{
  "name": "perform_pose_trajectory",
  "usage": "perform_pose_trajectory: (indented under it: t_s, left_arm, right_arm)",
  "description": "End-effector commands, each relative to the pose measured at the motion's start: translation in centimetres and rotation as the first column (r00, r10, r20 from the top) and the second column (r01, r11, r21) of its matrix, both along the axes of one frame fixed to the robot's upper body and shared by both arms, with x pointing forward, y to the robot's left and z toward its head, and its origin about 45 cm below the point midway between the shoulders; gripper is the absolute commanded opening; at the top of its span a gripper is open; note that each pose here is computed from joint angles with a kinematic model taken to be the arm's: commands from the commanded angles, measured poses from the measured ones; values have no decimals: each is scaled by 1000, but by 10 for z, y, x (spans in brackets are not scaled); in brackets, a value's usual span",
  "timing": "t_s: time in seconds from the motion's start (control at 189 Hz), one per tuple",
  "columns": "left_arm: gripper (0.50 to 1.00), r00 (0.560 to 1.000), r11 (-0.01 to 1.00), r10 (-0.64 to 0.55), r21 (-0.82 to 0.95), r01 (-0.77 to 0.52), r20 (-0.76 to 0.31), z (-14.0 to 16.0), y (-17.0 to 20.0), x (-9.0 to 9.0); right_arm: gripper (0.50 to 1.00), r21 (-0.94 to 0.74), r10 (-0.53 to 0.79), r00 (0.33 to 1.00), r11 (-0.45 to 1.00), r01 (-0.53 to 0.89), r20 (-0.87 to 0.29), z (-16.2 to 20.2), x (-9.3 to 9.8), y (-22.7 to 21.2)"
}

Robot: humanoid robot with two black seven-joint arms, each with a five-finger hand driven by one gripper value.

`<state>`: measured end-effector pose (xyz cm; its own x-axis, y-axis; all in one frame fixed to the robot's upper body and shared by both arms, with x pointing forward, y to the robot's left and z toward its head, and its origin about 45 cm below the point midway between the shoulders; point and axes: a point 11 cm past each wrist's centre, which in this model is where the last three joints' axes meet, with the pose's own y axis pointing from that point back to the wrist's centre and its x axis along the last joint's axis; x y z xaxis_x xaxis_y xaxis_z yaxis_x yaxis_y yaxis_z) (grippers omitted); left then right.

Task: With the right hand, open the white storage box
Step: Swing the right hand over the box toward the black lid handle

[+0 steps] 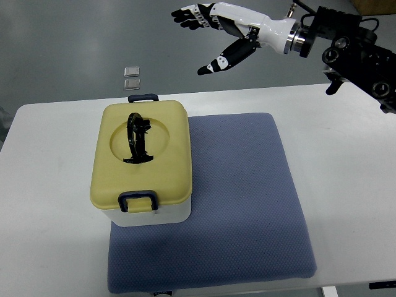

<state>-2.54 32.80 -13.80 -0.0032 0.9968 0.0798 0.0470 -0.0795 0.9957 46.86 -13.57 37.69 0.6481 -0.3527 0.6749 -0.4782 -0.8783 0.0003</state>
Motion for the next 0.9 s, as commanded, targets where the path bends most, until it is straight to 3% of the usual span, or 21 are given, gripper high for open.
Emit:
perform_pose_trajectory:
  t_s: [0.0, 0.302, 0.688, 0.895]
  left_arm:
    - [1000, 1000, 1000, 0, 0, 0, 0, 0, 0, 0]
    - [1000, 1000, 1000, 0, 0, 0, 0, 0, 0, 0]
    - [1000, 1000, 1000, 0, 0, 0, 0, 0, 0, 0]
    - [1000, 1000, 1000, 0, 0, 0, 0, 0, 0, 0]
  right_arm:
    - [928, -83, 79, 994, 994, -73, 76, 12, -10, 23]
    - [928, -221, 239, 968, 951, -217, 75, 4, -33, 72]
    - [926, -259, 357, 934, 904, -340, 22, 5, -54, 113]
    - [928, -438, 414, 906, 832, -341, 81, -13, -61, 119]
